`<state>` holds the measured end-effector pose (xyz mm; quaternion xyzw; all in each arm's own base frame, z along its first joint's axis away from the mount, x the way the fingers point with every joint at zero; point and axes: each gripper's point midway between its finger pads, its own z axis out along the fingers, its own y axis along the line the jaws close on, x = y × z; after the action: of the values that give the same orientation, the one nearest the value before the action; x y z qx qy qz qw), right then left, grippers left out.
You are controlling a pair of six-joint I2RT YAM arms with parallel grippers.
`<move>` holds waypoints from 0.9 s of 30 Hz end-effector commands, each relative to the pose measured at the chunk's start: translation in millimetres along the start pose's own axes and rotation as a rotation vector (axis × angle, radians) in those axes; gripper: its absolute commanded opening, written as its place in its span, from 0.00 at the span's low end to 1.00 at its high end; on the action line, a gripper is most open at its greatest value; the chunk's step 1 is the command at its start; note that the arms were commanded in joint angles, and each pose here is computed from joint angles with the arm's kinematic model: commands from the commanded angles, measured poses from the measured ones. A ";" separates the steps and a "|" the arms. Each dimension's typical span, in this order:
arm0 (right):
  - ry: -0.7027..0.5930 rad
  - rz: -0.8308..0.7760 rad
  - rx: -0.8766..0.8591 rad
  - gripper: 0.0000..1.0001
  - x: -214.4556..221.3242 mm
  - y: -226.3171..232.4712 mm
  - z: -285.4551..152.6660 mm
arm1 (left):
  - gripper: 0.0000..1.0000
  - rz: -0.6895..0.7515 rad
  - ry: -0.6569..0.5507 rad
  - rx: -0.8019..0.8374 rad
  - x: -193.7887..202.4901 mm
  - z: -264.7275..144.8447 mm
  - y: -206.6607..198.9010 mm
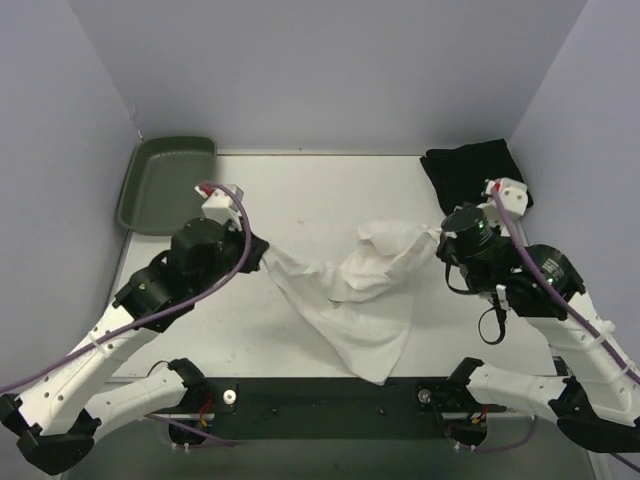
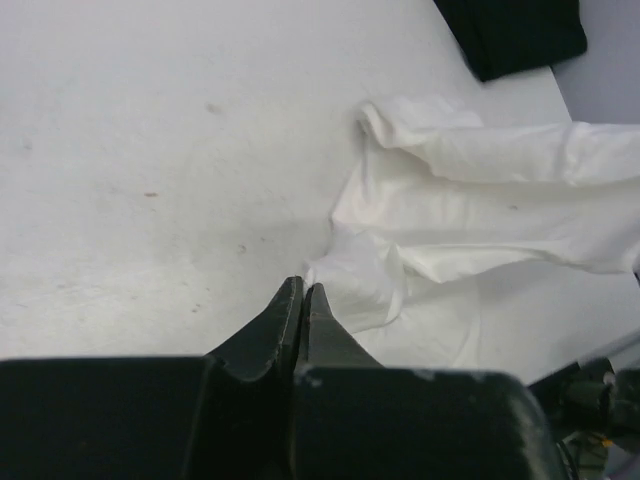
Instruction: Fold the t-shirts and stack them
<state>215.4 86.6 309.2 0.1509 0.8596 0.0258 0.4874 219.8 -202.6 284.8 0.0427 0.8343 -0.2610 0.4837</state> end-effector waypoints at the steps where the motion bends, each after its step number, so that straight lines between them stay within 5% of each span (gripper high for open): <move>1: -0.159 -0.018 -0.011 0.00 -85.4 3.0 -23.2 | 0.00 0.116 -0.077 -0.085 -59.1 -24.0 24.8; 8: -0.436 0.165 -0.181 0.00 -196.4 3.5 -100.7 | 0.00 0.156 -0.339 -0.156 -177.4 -80.9 21.9; 13: -0.554 0.252 -0.296 0.00 -237.7 -7.4 -154.3 | 0.00 0.193 -0.542 -0.152 -249.1 -150.5 1.1; 27: -0.615 0.235 -0.723 0.00 -235.7 1.7 -238.2 | 0.00 0.148 -0.805 0.020 -265.6 -260.1 -23.0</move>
<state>151.6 29.9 592.8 0.1251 0.6401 0.2549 0.7139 169.0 -57.3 594.1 0.0011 0.6125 -0.2086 0.7625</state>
